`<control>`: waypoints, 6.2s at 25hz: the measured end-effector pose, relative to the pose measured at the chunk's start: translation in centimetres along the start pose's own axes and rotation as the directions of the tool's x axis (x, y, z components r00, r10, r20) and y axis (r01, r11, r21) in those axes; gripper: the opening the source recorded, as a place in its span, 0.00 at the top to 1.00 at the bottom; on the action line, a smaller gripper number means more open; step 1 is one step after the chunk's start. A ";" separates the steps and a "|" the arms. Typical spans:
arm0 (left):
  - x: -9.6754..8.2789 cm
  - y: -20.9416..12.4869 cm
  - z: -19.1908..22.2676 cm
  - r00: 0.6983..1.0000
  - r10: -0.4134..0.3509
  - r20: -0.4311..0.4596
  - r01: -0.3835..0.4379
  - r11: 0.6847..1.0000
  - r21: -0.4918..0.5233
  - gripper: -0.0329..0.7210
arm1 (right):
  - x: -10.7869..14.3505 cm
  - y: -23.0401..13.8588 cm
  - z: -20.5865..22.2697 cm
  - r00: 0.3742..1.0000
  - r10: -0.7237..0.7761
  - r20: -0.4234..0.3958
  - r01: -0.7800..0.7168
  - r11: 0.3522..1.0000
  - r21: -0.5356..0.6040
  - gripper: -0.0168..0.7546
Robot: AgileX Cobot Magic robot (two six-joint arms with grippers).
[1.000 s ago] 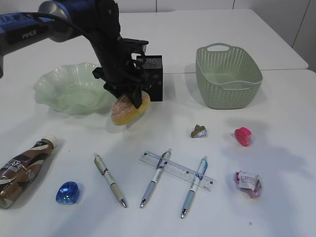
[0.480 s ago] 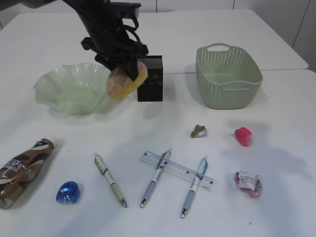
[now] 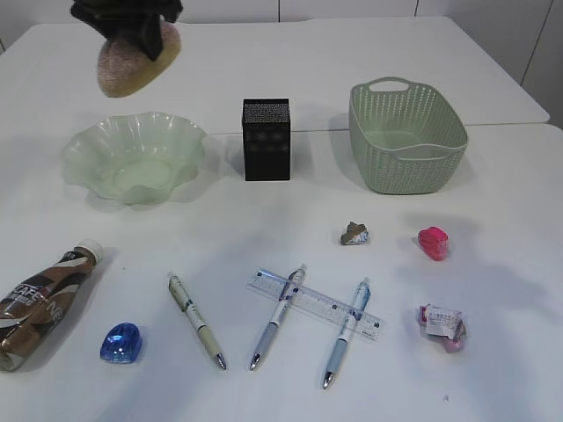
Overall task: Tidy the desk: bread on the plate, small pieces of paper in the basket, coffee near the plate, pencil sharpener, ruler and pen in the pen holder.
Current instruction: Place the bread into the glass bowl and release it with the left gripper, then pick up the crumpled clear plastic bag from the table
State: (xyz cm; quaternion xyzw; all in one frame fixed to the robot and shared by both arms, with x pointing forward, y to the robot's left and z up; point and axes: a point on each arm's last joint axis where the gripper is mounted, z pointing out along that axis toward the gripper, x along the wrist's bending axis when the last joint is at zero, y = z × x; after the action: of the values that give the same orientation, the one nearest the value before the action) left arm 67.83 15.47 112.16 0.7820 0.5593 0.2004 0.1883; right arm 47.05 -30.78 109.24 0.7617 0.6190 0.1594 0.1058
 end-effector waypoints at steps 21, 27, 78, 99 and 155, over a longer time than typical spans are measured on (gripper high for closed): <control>6.5 -2.0 10.0 0.990 -0.094 -0.101 0.108 0.985 0.138 0.55 | 0.0 -0.4 0.0 1.000 0.001 0.003 -0.001 0.999 0.040 0.36; 6.2 -2.7 13.8 0.992 -0.088 -0.090 0.101 0.984 0.150 0.55 | -0.1 -0.7 -0.1 1.000 0.001 0.007 -0.001 0.997 0.074 0.36; 6.7 -3.2 16.3 0.988 -0.153 -0.033 0.156 0.979 0.130 0.23 | -0.1 -1.1 -0.1 1.000 0.000 0.013 -0.002 0.993 0.120 0.36; 6.6 -3.7 17.5 0.989 -0.144 -0.043 0.149 0.976 0.156 0.24 | -0.1 -1.1 -0.1 1.000 0.000 0.013 -0.002 0.993 0.120 0.36; 6.3 -9.4 -8.4 0.986 -0.159 -0.050 0.163 0.984 0.066 0.25 | 0.1 -1.0 -0.1 1.000 -0.011 -0.010 0.012 0.994 0.112 0.36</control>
State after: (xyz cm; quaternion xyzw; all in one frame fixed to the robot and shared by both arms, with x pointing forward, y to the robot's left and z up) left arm 57.72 24.91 115.04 0.7357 0.6315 0.1823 0.1637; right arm 46.12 -30.49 108.99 0.7621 0.6318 0.1275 0.0608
